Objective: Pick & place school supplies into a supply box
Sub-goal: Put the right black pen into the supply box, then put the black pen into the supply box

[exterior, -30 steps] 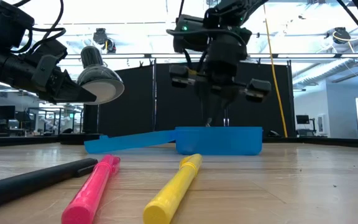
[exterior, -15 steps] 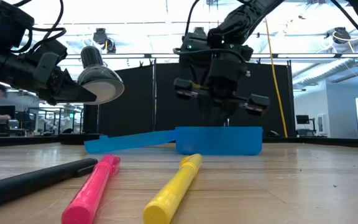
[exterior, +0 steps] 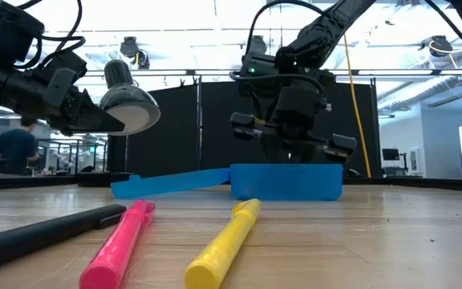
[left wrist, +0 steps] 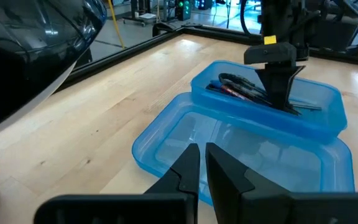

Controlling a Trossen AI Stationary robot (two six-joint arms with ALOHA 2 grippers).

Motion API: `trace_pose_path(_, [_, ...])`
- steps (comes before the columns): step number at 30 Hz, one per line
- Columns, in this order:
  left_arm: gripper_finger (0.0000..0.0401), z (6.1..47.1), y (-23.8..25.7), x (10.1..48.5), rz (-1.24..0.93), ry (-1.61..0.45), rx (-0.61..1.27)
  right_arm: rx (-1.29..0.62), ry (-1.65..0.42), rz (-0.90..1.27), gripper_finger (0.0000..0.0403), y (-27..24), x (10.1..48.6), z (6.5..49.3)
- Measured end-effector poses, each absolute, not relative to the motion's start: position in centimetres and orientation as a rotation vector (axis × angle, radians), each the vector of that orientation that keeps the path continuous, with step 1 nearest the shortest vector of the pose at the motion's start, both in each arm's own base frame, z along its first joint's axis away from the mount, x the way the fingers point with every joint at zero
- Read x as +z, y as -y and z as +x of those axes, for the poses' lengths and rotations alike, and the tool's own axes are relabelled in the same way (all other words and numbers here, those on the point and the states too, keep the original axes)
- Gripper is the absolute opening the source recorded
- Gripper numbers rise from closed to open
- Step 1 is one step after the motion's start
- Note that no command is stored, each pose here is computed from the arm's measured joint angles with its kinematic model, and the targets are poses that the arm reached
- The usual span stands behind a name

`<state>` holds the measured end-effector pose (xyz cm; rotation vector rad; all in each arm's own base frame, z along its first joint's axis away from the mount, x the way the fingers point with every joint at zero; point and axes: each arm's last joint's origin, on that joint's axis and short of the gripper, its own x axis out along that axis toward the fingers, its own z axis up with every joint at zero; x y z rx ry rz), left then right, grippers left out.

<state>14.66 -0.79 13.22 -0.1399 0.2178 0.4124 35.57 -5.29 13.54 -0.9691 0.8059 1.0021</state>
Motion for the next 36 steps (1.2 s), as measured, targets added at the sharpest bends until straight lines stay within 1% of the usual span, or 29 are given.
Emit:
trace_pose_path(4, [0.0031,14.7,0.8,13.2,-0.139,-0.22,0.412,1.006,-0.792,-1.0,0.0038,5.1,13.6,35.7])
trace_pose_path(10, [0.0031,14.7,0.8,13.2,-0.14,-0.221,0.413,0.956,-0.866,-1.101,0.0077,4.6,14.2,36.1])
trace_pose_path(13, [0.0031,14.7,0.8,13.1,-0.148,-0.227,0.396,0.941,-0.852,-1.125,0.0091,4.3,15.0,36.0])
trace_pose_path(16, [0.0031,14.7,1.0,13.1,-0.154,-0.233,0.359,0.897,-0.857,-1.168,0.0097,3.8,16.3,35.9])
trace_pose_path(20, [0.0031,14.7,1.0,13.1,-0.156,-0.236,0.342,0.772,-0.874,-1.244,0.0095,2.9,19.5,35.2])
trace_pose_path(22, [0.0031,14.7,1.0,13.1,-0.153,-0.237,0.343,0.649,-0.874,-1.267,0.0093,1.9,22.1,34.4])
trace_pose_path(24, [0.0031,14.7,1.0,13.1,-0.152,-0.237,0.343,0.478,-0.837,-1.247,0.0089,0.3,25.2,33.4])
trace_pose_path(27, [0.0031,14.7,1.0,13.1,-0.152,-0.237,0.343,0.222,-0.703,-1.014,0.0078,-2.3,30.2,30.9])
trace_pose_path(29, [0.0031,14.7,1.0,13.1,-0.152,-0.237,0.343,0.162,-0.581,-0.77,0.0066,-3.7,33.2,28.4])
trace_pose_path(31, [0.0031,14.7,1.0,13.1,-0.152,-0.237,0.342,0.187,-0.455,-0.484,0.0048,-4.8,35.9,25.5])
trace_pose_path(33, [0.0031,14.7,1.0,13.1,-0.154,-0.238,0.335,0.242,-0.357,-0.192,0.0027,-5.7,37.6,22.6])
trace_pose_path(34, [0.0031,14.7,1.1,13.1,-0.154,-0.241,0.325,0.263,-0.322,-0.081,0.0015,-6.2,37.8,21.2])
trace_pose_path(36, [0.0031,14.7,1.2,13.1,-0.163,-0.25,0.281,0.26,-0.273,0.043,0.0004,-7.2,36.6,18.7])
